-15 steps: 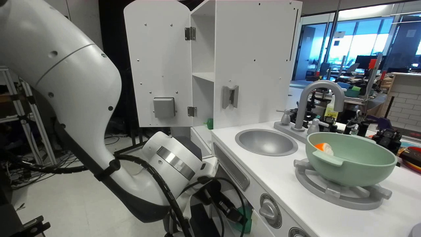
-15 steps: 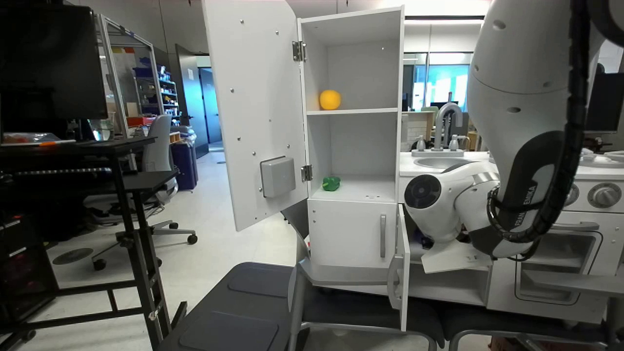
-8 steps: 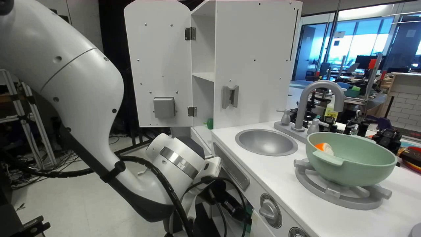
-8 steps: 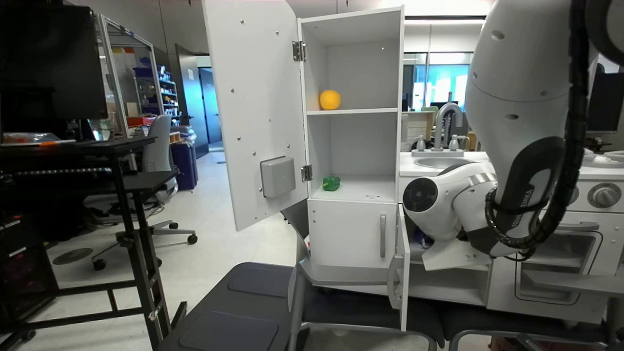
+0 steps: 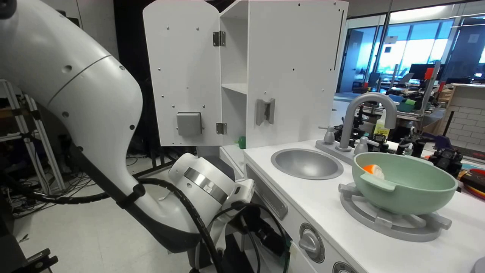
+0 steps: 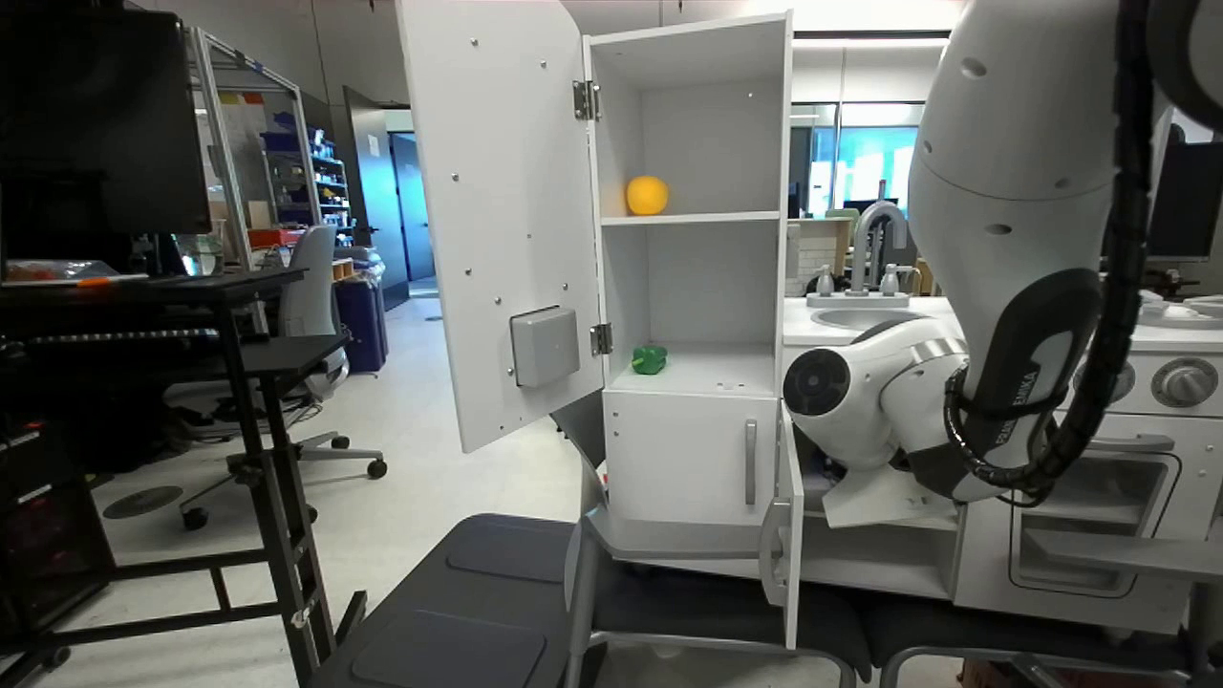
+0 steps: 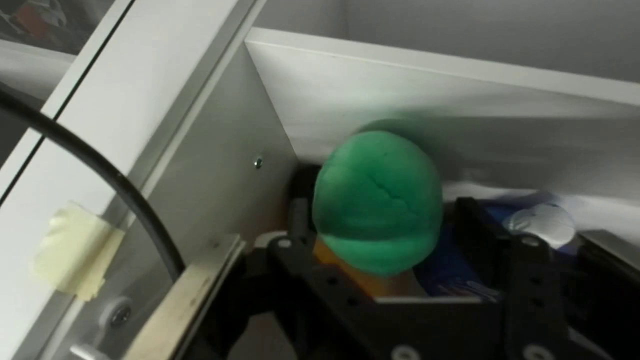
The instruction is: Put the orange and the green sponges in the bottom cabinet and close it
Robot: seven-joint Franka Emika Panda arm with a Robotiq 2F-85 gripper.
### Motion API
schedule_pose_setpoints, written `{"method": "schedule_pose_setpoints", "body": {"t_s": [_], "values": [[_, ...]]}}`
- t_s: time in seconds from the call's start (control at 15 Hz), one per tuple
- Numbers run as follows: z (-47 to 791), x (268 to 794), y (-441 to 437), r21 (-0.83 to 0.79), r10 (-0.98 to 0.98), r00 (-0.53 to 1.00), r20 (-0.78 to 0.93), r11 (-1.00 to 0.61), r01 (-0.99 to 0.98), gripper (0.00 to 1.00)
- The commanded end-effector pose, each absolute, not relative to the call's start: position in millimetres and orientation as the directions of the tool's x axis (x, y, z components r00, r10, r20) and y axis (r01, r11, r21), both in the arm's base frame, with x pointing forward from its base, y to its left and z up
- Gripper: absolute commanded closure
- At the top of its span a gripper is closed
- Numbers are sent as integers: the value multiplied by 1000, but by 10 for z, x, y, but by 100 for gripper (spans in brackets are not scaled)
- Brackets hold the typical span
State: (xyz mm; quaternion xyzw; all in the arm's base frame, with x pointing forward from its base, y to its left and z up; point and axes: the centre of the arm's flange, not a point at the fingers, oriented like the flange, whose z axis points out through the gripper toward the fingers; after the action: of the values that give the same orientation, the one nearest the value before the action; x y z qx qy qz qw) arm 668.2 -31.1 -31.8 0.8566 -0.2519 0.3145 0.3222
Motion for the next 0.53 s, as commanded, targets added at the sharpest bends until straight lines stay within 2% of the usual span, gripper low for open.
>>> {"method": "schedule_pose_setpoints", "body": {"t_s": [0.0, 0.47], "values": [[-336, 6729, -306, 396, -214, 668, 713, -663, -635, 0], [-264, 6680, -147, 395, -216, 693, 687, -690, -606, 0]]}}
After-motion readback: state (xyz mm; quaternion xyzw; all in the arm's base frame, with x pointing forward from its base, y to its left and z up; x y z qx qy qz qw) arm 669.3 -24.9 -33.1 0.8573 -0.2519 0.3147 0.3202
